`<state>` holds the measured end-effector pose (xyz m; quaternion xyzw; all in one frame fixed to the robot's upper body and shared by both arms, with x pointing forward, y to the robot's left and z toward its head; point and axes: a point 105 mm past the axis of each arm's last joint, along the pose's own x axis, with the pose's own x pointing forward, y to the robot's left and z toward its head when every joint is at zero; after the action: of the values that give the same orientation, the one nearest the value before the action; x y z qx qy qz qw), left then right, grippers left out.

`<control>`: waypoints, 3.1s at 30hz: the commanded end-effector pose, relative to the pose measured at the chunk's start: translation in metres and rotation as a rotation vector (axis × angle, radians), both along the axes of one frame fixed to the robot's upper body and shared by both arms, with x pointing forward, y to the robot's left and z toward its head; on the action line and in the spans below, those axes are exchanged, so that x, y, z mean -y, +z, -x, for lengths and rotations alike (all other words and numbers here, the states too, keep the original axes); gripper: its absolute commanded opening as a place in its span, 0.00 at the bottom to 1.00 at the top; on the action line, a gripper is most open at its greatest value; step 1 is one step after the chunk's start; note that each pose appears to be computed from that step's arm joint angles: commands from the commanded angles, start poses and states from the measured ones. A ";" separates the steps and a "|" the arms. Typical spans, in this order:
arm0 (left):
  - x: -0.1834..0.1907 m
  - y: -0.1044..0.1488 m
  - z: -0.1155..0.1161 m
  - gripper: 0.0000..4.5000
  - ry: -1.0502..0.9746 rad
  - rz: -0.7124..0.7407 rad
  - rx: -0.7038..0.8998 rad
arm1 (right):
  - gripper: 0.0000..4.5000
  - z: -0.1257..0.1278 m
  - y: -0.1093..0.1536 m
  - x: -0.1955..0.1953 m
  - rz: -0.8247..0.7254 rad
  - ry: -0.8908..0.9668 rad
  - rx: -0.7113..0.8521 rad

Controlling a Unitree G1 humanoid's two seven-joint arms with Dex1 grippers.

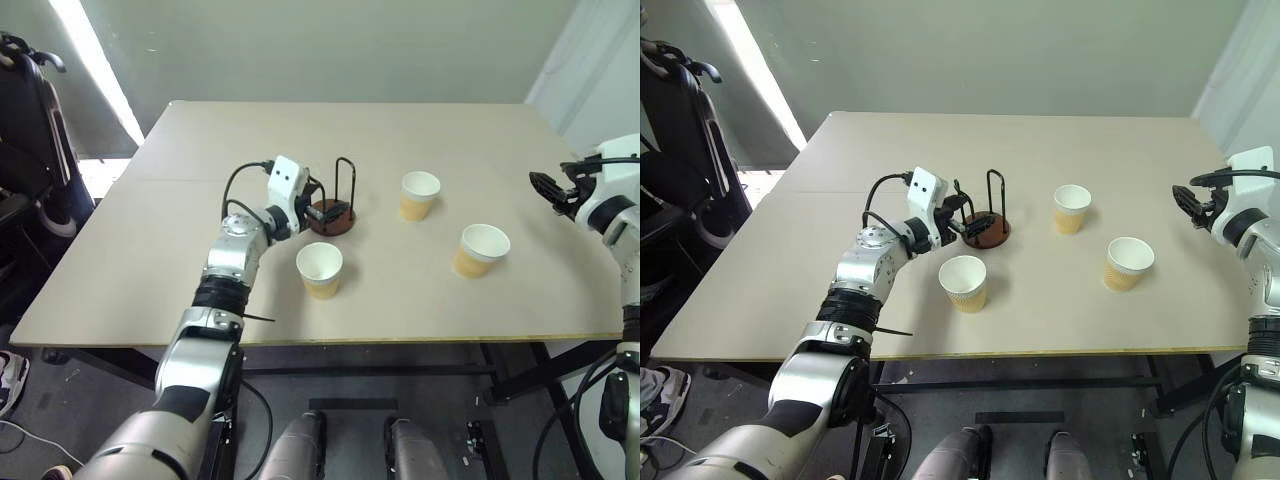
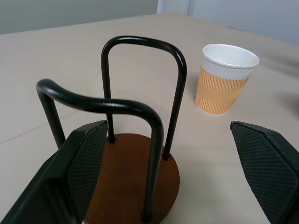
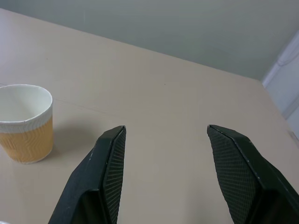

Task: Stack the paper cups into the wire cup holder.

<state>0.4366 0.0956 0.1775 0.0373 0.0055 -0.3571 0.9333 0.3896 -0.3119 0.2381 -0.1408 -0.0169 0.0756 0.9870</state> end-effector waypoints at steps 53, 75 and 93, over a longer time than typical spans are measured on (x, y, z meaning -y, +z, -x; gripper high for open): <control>0.028 0.021 -0.005 0.01 -0.086 0.034 0.053 | 0.62 0.009 0.022 -0.001 -0.006 -0.011 0.090; 0.069 0.057 0.006 0.01 -0.260 -0.041 0.163 | 0.62 0.015 0.024 0.002 -0.016 -0.027 0.106; 0.130 0.028 0.063 0.01 -0.647 -0.109 0.076 | 0.62 0.024 0.028 0.009 0.004 -0.019 0.097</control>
<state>0.3796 -0.0290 0.1873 0.0952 0.0106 -0.6233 0.7761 0.3754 -0.3157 0.2396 -0.1350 -0.0259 0.0619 0.9886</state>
